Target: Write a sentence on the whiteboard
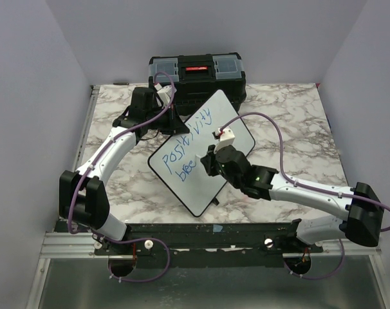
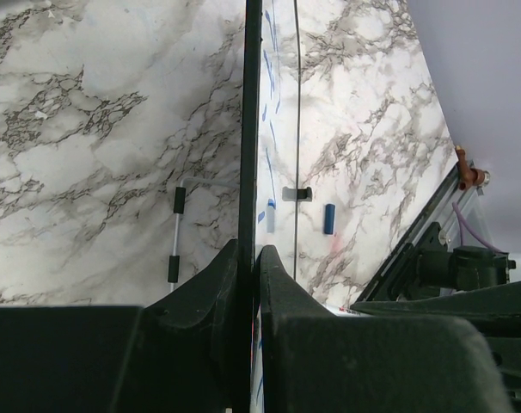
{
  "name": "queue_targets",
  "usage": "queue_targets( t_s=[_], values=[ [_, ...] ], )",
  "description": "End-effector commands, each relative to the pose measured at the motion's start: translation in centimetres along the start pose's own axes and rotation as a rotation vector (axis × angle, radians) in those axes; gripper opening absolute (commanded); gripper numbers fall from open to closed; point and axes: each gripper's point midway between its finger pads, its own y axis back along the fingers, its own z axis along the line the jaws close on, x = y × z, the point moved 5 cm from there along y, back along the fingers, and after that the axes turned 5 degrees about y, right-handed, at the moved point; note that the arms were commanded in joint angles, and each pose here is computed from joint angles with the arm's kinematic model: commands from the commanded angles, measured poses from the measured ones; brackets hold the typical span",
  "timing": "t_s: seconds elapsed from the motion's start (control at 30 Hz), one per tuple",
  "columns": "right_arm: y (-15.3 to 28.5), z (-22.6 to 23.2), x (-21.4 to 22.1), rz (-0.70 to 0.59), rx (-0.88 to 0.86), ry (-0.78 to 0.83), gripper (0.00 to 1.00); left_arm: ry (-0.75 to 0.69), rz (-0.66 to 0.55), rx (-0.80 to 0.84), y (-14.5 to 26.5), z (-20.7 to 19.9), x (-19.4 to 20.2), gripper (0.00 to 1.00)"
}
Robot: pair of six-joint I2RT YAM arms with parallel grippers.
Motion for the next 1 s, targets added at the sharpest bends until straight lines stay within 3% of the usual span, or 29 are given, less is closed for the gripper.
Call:
queue_targets(
  t_s=[0.0,0.33,0.97],
  values=[
    [-0.4,1.0,0.6,0.031,-0.073,0.012,0.01,-0.084,-0.036,-0.017,-0.3,0.3,-1.2,0.00],
    [0.4,0.8,2.5,0.084,-0.129,0.018,0.01,-0.083,-0.035,-0.019,-0.4,0.3,-1.2,0.00],
    [0.8,-1.1,3.8,0.125,-0.018,0.029,0.01,-0.084,-0.040,-0.021,-0.2,0.2,-1.3,0.00]
  ],
)
